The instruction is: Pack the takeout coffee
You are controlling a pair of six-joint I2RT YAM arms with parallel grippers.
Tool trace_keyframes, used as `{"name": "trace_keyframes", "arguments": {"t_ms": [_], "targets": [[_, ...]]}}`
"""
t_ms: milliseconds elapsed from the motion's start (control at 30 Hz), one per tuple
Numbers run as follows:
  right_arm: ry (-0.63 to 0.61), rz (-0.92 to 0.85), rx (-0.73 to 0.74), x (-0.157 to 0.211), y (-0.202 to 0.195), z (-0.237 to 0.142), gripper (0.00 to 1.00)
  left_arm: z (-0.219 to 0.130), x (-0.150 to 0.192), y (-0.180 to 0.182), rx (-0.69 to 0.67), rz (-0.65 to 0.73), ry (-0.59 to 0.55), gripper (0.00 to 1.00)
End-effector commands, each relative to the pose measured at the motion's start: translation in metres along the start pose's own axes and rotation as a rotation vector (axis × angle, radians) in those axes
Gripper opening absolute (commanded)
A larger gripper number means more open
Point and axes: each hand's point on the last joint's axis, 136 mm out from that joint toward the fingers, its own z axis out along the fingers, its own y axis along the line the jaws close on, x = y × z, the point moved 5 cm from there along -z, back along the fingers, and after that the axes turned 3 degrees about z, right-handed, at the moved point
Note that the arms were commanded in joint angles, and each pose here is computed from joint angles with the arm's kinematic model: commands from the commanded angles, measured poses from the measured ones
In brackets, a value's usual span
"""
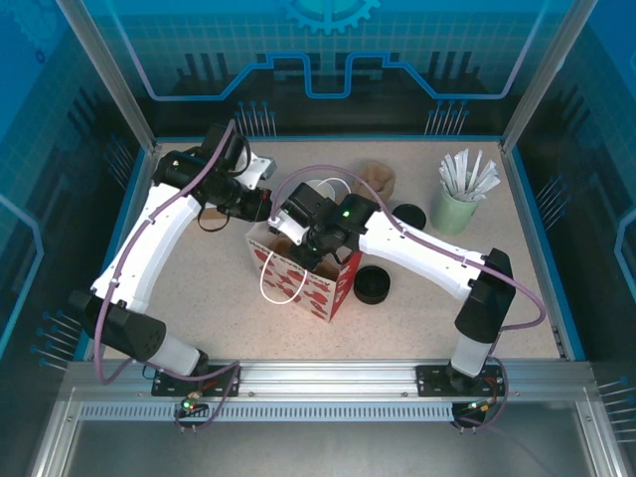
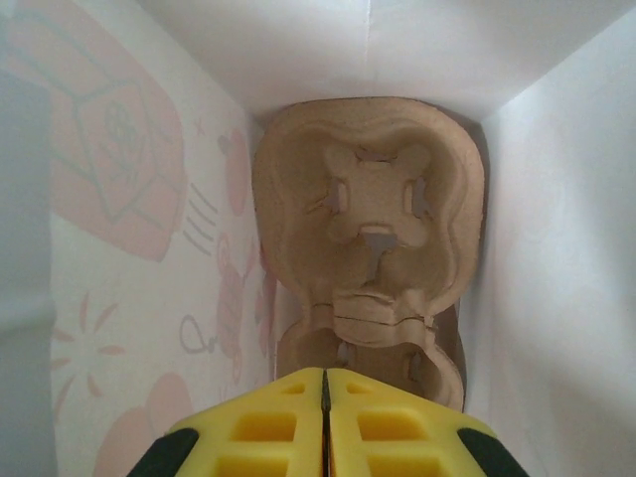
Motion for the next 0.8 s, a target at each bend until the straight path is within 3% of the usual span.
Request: {"name": "trace_keyframes", "arguments": {"t_ms": [0, 533, 767], "targets": [[0.008, 0.019, 0.014, 0.000, -0.004, -0.003, 0.10, -0.010, 0.001, -0.003, 0.015, 0.011, -0.041, 0.00], [0.090, 0.013, 0.095, 0.005, -0.019, 0.037, 0.10, -0.002, 0.005, 0.006, -0.039, -0.009, -0.028, 0.00], [0.083, 0.014, 0.089, 0.005, -0.022, 0.052, 0.10, 0.002, 0.010, 0.018, -0.123, -0.010, 0.008, 0.23]]}}
